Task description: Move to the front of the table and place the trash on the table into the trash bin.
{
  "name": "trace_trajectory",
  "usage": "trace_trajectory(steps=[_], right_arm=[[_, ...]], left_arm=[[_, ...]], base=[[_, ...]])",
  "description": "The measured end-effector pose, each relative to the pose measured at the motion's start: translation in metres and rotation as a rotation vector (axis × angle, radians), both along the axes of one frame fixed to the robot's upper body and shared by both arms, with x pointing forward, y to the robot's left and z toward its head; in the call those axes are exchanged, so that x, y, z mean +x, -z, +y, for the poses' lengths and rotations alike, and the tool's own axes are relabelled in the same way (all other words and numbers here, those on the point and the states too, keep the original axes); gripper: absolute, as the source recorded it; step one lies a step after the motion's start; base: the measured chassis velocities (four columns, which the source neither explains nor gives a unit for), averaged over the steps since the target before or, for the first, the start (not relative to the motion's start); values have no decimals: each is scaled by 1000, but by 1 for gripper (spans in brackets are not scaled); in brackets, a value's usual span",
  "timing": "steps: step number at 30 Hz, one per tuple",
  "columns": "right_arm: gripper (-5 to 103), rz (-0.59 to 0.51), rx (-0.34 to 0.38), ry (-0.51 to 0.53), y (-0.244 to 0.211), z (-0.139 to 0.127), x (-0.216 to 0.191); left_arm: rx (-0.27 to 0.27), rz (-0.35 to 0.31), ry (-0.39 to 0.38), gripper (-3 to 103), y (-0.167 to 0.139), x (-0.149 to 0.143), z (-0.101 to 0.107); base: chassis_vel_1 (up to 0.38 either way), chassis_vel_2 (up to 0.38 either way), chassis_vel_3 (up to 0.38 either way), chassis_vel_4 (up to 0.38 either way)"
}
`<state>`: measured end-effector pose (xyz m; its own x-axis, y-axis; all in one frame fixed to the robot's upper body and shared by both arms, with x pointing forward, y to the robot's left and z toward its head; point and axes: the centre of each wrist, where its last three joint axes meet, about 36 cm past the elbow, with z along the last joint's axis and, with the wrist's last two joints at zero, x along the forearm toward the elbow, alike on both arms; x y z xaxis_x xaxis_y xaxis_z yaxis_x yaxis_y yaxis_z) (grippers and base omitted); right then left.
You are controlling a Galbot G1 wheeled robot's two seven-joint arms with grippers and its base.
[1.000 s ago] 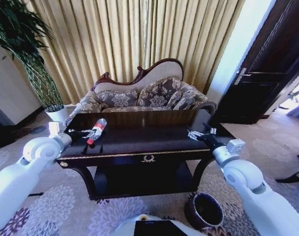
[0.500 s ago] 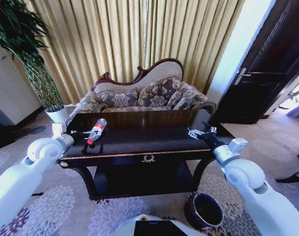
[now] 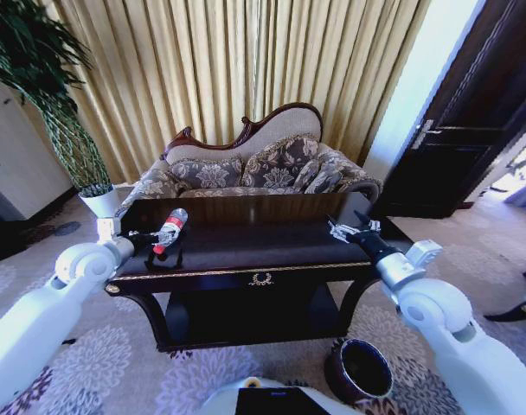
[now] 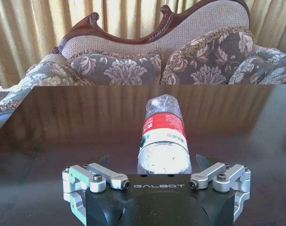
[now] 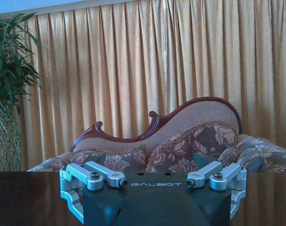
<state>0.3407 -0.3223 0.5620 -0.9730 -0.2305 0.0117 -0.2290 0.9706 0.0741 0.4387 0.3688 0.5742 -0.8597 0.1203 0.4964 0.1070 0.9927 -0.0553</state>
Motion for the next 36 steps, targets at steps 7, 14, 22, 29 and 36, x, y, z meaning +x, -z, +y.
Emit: trace_trajectory(steps=[7, 14, 22, 29, 36], right_arm=[[100, 1, 6, 0, 2, 0, 0], [100, -1, 20, -14, 0, 3, -2], [100, -13, 31, -26, -1, 7, -4], [100, -17, 30, -21, -1, 6, -3], [100, -17, 27, -13, 0, 3, -1]], left_arm=[[-4, 8, -5, 100, 6, 1, -1], [9, 14, -12, 100, 9, 3, -1], [0, 15, -9, 89, 11, 4, -2], [-12, 13, 3, 62, 11, 5, -2], [-20, 8, 9, 43, 9, 6, -2]], base=[[0, 0, 0, 0], [0, 0, 0, 0], [0, 0, 0, 0], [0, 0, 0, 0], [0, 0, 0, 0]])
